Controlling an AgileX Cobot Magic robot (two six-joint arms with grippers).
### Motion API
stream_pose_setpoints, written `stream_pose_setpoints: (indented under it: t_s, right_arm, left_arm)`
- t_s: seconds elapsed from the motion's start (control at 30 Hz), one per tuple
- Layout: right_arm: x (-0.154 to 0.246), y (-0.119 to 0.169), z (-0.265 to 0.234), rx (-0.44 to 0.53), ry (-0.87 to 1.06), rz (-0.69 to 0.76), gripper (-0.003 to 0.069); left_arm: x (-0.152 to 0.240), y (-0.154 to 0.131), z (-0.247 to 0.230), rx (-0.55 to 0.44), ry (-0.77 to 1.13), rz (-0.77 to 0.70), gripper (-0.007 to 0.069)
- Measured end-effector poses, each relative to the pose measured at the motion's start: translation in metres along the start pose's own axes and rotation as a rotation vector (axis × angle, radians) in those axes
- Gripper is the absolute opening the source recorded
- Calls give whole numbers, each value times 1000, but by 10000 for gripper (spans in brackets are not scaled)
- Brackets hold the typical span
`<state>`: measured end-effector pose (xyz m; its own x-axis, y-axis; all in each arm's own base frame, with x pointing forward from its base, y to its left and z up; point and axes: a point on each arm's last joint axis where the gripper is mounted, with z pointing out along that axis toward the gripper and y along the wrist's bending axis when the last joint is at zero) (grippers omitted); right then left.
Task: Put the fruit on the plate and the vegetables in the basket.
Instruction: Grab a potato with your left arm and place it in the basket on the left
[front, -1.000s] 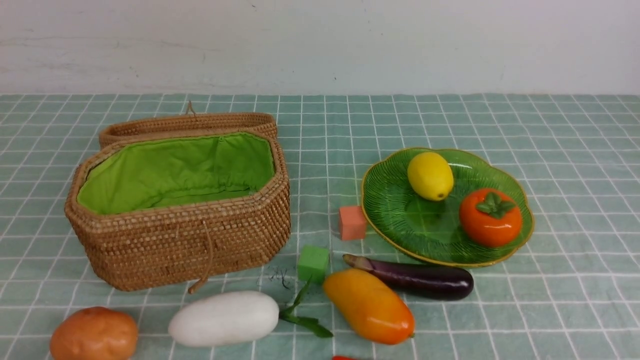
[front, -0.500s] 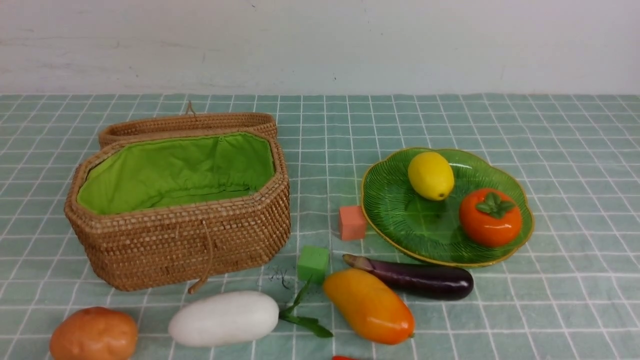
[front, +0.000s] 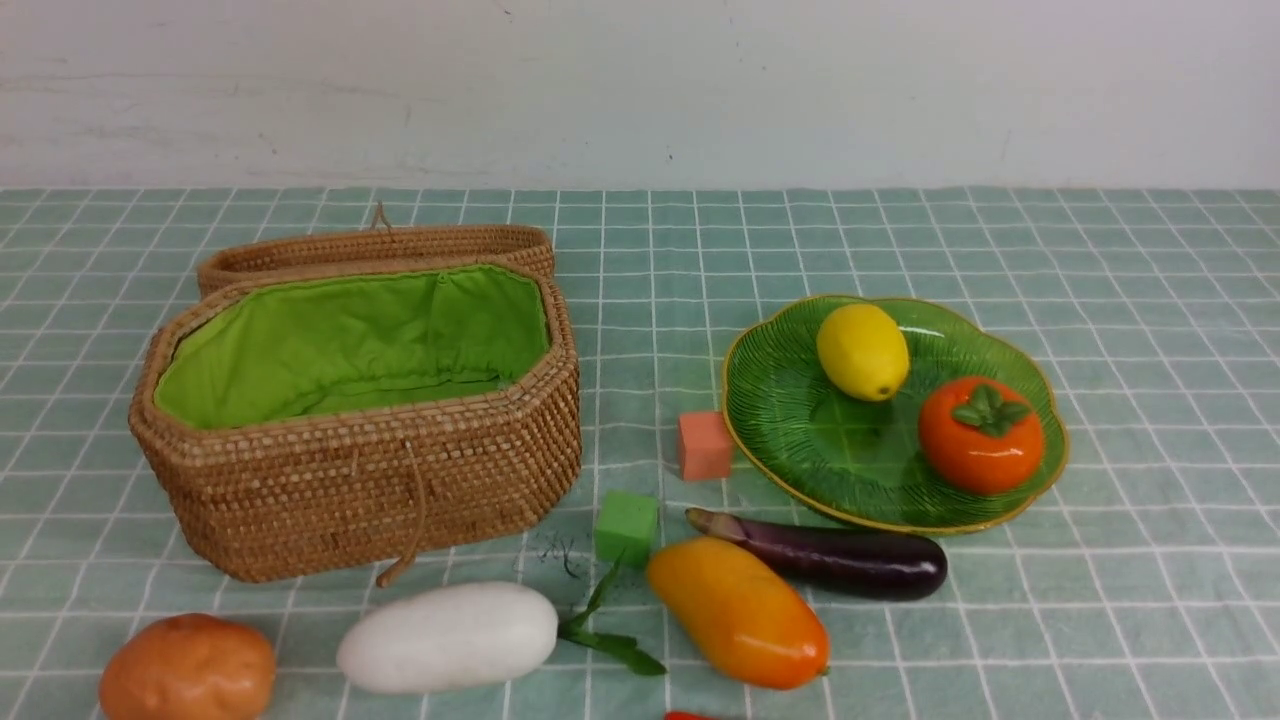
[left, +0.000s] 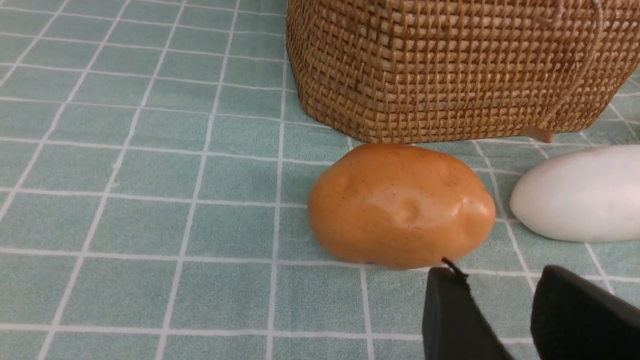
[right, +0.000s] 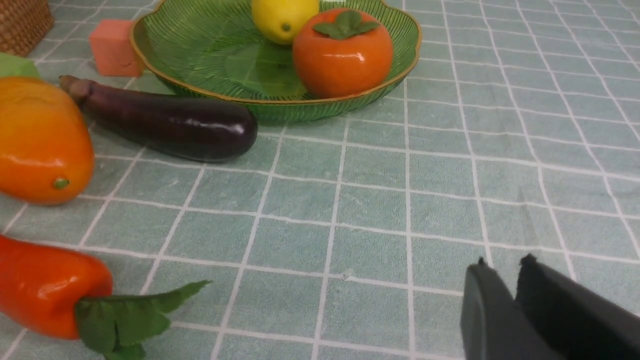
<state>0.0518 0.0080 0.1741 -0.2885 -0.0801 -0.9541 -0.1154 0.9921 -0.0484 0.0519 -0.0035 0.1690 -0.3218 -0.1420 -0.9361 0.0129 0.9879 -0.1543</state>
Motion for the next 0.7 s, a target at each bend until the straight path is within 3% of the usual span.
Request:
stream_pose_setpoints:
  t_s: [0.7]
  right_arm:
    - [0, 0, 0, 0, 0, -1, 132]
  left_arm:
    - [0, 0, 0, -1, 0, 3, 239]
